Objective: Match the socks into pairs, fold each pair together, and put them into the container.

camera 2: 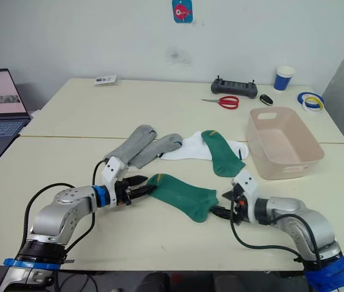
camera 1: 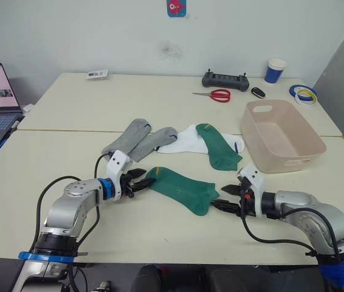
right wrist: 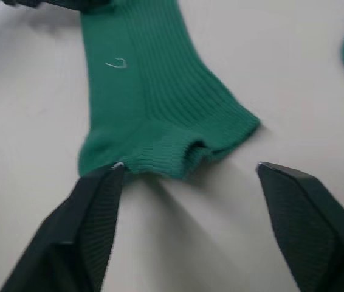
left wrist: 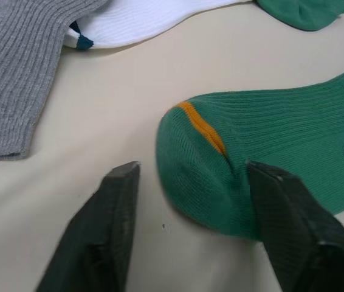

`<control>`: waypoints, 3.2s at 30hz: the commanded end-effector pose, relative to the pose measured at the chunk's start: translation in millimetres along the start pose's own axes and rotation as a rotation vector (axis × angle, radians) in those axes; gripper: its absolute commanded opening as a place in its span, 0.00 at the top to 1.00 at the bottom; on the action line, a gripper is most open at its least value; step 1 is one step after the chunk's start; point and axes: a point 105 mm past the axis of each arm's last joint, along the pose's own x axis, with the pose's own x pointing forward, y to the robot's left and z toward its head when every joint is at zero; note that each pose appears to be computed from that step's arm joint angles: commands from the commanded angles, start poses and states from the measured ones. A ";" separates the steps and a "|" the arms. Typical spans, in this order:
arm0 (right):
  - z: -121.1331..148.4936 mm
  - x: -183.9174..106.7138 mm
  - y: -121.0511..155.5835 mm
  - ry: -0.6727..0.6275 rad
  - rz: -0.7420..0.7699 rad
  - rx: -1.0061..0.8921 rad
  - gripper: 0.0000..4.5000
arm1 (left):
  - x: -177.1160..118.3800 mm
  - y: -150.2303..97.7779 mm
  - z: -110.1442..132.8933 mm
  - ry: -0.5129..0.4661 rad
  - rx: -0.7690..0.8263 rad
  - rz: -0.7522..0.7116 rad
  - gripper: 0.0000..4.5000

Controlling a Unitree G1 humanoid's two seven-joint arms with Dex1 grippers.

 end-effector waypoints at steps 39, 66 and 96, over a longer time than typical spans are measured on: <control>-23.1 -55.2 14.3 0.137 0.199 0.072 0.99 | -29.0 -95.4 -35.2 0.077 -0.064 0.012 1.00; -16.6 -45.6 -2.0 0.115 0.111 0.176 0.22 | -39.8 -62.4 -30.9 0.035 -0.112 -0.076 0.28; 3.2 -53.0 -25.8 0.053 0.029 0.025 1.00 | -47.3 -63.4 -20.3 0.022 -0.032 -0.064 0.92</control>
